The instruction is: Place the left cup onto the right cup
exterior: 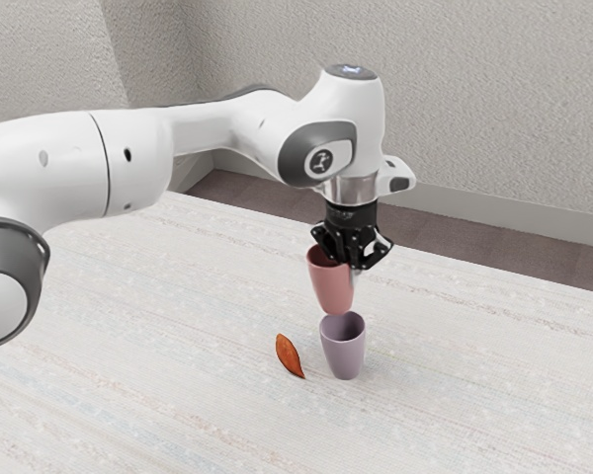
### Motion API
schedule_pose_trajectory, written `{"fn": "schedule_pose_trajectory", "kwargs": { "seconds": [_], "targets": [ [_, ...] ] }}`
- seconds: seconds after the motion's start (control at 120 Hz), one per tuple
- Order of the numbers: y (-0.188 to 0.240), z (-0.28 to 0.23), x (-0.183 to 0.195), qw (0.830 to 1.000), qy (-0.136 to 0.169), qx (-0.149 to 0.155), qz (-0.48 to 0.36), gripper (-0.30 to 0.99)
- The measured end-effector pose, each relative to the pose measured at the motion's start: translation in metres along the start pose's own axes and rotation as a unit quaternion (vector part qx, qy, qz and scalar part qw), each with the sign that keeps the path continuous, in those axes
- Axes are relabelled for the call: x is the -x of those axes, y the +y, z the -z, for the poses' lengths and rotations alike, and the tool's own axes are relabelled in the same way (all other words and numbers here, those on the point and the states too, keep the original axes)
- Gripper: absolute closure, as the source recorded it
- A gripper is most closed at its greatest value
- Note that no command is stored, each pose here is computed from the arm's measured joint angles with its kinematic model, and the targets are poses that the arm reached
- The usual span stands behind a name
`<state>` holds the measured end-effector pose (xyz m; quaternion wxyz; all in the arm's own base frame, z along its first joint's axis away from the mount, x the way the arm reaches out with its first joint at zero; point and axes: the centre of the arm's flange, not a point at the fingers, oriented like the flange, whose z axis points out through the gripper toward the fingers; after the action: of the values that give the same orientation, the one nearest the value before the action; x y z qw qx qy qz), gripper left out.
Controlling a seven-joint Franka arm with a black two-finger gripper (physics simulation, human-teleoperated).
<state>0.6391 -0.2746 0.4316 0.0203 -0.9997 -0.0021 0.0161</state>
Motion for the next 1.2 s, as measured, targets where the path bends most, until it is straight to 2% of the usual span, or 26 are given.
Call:
{"fn": "schedule_pose_trajectory", "kwargs": {
  "seconds": [0.875,1.058,1.2],
  "targets": [
    [0.013,-0.038,0.009,0.998,-0.019,-0.001,0.055,0.78],
    [0.013,-0.036,0.008,0.998,-0.006,0.006,0.057,0.39],
    [0.012,-0.025,0.013,0.998,0.002,0.010,0.059,0.20]
  ]
}}
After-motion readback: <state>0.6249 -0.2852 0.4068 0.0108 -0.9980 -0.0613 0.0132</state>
